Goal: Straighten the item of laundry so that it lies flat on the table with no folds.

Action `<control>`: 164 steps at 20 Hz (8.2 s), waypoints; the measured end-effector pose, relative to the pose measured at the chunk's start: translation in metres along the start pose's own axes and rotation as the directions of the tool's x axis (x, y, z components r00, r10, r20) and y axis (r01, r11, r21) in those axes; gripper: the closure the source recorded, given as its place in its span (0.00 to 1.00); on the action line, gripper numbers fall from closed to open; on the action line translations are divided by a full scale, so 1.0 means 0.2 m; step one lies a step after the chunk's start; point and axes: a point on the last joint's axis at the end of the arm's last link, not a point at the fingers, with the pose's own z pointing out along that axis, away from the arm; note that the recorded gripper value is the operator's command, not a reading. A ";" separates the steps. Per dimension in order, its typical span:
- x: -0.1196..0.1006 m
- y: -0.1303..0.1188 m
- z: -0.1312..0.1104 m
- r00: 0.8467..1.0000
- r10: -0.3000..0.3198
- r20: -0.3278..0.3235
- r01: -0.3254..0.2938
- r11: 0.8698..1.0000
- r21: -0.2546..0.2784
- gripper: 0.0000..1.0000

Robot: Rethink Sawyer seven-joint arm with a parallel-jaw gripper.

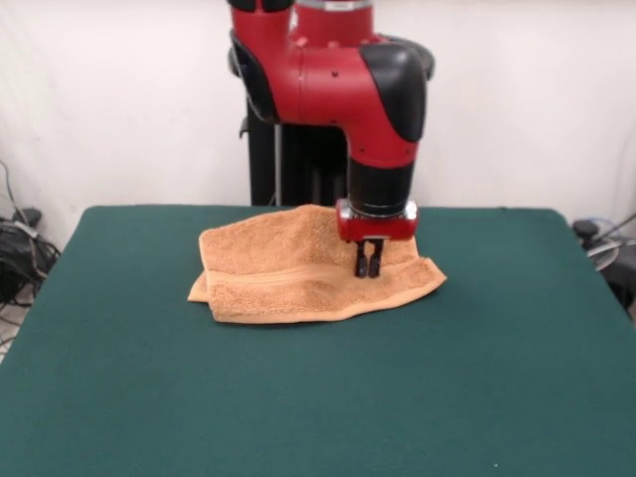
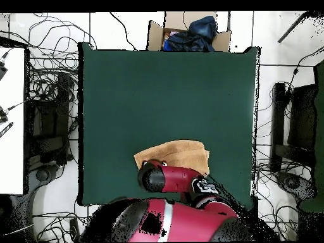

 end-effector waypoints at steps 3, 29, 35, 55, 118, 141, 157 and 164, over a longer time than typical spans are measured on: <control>0.00 0.02 0.00 1.000 0.013 0.001 -0.013 1.000 0.022 1.00; 0.06 0.03 0.01 0.987 0.111 0.114 -0.115 0.993 0.030 1.00; 0.09 0.02 0.01 0.972 0.167 0.165 -0.169 0.986 0.000 1.00; 0.19 -0.01 0.03 0.923 0.216 0.320 -0.197 0.976 -0.090 1.00; -0.22 0.51 0.15 0.716 0.367 0.594 -0.116 0.901 -0.417 1.00; -0.28 0.67 0.16 0.698 0.386 0.603 -0.088 0.882 -0.462 1.00; -0.29 0.69 0.16 0.694 0.394 0.603 -0.086 0.876 -0.474 1.00; -0.31 0.73 0.13 0.688 0.404 0.602 -0.083 0.868 -0.489 1.00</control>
